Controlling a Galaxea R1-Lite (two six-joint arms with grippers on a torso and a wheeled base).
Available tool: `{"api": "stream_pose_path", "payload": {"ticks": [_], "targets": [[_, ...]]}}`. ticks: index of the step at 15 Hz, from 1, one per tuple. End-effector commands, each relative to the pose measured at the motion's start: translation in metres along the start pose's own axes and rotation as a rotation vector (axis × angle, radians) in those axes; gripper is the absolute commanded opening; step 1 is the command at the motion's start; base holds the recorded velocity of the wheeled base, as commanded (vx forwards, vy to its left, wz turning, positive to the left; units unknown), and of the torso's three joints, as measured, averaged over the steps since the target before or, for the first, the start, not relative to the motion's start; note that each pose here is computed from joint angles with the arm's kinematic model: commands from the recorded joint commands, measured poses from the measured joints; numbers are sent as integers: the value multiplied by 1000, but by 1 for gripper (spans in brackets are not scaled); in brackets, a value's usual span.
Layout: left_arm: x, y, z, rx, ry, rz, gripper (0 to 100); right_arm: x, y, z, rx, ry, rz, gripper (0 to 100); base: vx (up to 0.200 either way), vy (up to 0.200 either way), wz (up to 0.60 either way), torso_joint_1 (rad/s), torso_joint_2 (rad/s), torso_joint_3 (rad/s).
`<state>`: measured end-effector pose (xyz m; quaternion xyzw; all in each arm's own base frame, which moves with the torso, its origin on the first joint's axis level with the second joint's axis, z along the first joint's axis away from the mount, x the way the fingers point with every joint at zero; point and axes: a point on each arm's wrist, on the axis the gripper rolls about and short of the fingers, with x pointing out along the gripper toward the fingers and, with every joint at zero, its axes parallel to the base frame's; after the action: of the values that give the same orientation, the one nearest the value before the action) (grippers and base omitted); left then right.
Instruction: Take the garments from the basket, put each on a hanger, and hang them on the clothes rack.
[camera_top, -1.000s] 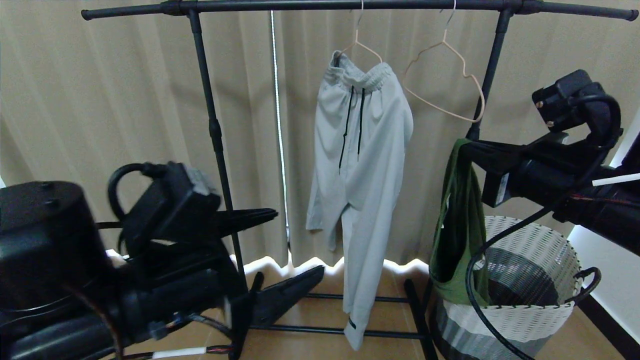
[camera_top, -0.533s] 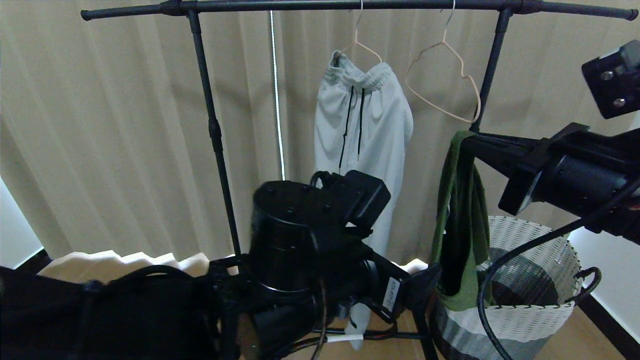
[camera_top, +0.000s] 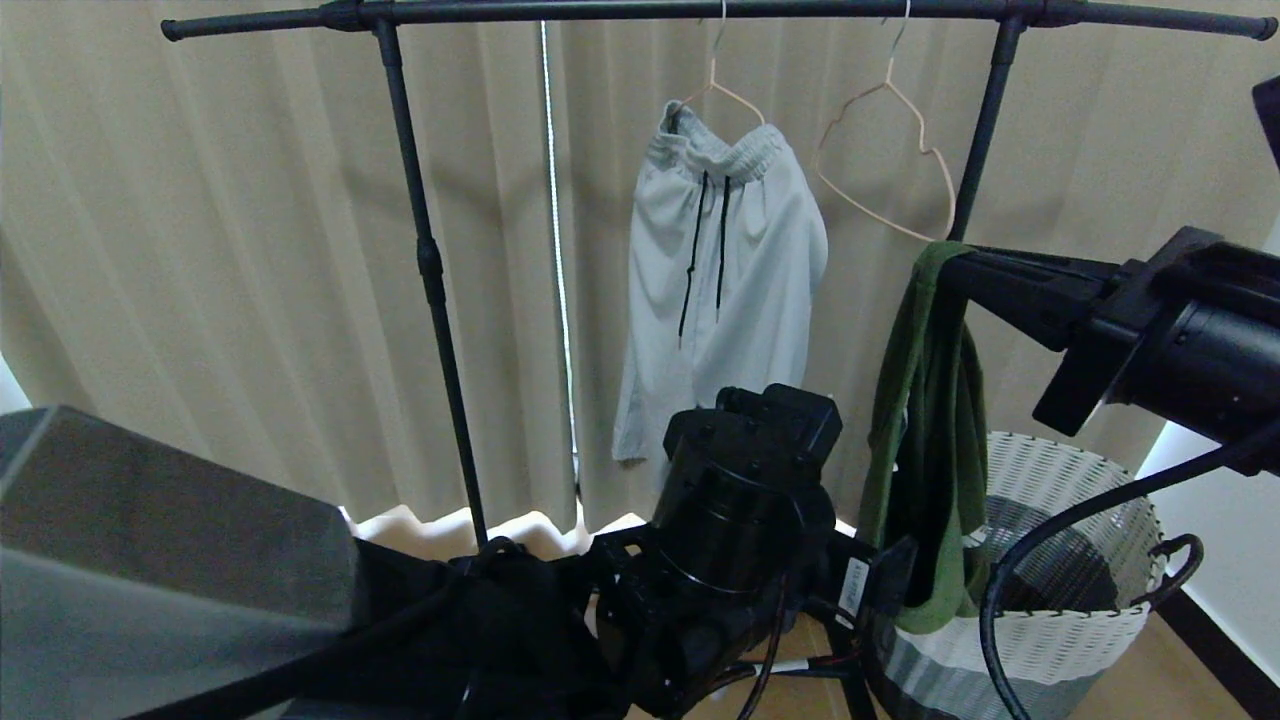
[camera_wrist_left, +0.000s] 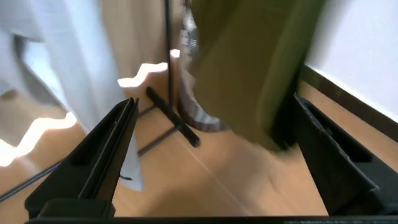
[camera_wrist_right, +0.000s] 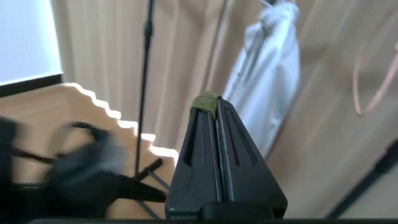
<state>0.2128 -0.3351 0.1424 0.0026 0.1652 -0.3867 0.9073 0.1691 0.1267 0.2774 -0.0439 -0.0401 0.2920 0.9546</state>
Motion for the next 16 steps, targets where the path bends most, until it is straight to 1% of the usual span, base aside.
{"api": "stream_pose_path", "payload": {"ticks": [1, 3, 4, 5, 7, 8, 9, 10, 12, 13, 14, 16], "targets": [[17, 2, -13, 7, 24, 51, 100, -6, 2, 5, 2, -21, 13, 0, 0, 0, 0, 0, 0, 0], [15, 4, -19, 18, 49, 57, 100, -10, 1, 8, 2, -21, 10, 0, 0, 0, 0, 0, 0, 0], [12, 5, -23, 34, 64, 61, 100, -11, 1, 10, 2, -21, 10, 0, 0, 0, 0, 0, 0, 0], [4, 7, -24, 56, 72, 63, 100, -13, 0, 12, 2, -23, 7, 0, 0, 0, 0, 0, 0, 0], [-14, 10, -26, 81, 92, 64, 100, -13, 0, 11, 2, -23, 4, 0, 0, 0, 0, 0, 0, 0], [-21, 12, -29, 88, 105, 66, 0, -13, 0, 12, 2, -25, 4, 0, 0, 0, 0, 0, 0, 0], [-26, 14, -31, 90, 111, 71, 0, -12, 0, 12, 2, -23, 4, 0, 0, 0, 0, 0, 0, 0], [-35, 15, -28, 89, 103, 73, 0, -11, 0, 11, 1, -20, 3, 0, 0, 0, 0, 0, 0, 0], [-60, 28, -18, 94, 79, 99, 0, -5, -3, 4, -1, 10, -13, 0, 0, 0, 0, 0, 0, 0], [-81, 38, -9, 119, 47, 118, 0, 0, -7, 0, -1, 25, -29, 0, 0, 0, 0, 0, 0, 0], [-101, 51, 4, 160, 1, 151, 0, 6, -10, -3, 3, 34, -44, 0, 0, 0, 0, 0, 0, 0], [-128, 85, 36, 204, -84, 274, 0, 9, -13, -6, 23, 43, -63, 0, 0, 0, 0, 0, 0, 0]]}}
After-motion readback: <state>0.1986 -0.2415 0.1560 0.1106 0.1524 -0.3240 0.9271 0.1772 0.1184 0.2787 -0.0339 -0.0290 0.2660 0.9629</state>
